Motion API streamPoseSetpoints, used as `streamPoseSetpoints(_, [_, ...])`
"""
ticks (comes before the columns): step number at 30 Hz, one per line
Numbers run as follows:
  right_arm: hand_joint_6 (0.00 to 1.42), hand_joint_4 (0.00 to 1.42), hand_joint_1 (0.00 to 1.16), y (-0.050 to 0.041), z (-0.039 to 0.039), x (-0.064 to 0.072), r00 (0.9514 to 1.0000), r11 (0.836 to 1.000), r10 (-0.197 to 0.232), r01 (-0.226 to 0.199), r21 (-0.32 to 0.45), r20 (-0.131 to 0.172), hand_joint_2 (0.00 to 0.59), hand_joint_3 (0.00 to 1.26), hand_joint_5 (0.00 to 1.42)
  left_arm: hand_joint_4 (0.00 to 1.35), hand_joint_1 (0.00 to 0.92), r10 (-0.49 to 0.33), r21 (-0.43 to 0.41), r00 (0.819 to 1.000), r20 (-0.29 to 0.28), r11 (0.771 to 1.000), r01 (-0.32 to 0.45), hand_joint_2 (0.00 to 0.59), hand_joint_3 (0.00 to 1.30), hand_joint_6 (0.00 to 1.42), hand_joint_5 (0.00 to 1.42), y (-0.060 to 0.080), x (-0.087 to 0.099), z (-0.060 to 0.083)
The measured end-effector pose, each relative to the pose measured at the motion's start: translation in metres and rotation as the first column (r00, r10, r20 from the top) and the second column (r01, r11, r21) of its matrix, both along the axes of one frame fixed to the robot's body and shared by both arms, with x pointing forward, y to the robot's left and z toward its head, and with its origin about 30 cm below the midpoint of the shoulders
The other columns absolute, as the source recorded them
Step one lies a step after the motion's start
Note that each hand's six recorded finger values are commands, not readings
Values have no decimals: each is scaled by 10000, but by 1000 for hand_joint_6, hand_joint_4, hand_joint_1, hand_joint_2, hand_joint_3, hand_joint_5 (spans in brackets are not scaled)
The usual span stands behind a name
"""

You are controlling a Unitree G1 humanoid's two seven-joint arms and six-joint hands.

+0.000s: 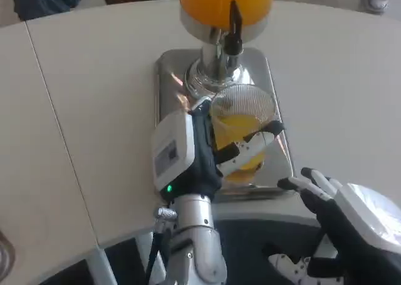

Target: Grasp the cup under the faucet to collect the drink, then remove the cup.

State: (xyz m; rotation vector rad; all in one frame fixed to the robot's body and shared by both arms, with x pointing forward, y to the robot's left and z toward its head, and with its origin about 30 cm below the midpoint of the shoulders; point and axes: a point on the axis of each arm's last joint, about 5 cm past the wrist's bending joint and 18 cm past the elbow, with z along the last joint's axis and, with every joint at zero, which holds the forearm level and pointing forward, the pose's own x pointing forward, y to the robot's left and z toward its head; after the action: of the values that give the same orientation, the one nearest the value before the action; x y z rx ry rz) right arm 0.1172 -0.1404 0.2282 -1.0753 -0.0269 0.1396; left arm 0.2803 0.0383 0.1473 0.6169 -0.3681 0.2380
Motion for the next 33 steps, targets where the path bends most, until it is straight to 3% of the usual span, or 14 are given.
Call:
streamPoseSetpoints(6, [0, 0, 762, 5, -11, 18, 10000, 10000, 17, -17, 11, -85, 373, 147, 0, 1013, 540, 443, -752, 9987, 256, 9963, -423, 41, 864, 1424, 1255, 63, -11, -28])
streamPoseSetpoints(15, [0, 0, 761, 37, -31, 50, 9996, 9998, 176, -176, 10, -231, 370, 147, 0, 1129, 573, 657, -1032, 9971, 391, 9928, -613, 25, 950, 1424, 1349, 223, -12, -50])
streamPoseSetpoints(33, [0, 0, 741, 105, 7, 113, 9992, 9993, 305, -299, -235, 252, 372, 134, 0, 1146, 576, 785, -508, 9947, 658, 9959, -752, 12, 962, 1424, 1350, 777, -57, -4])
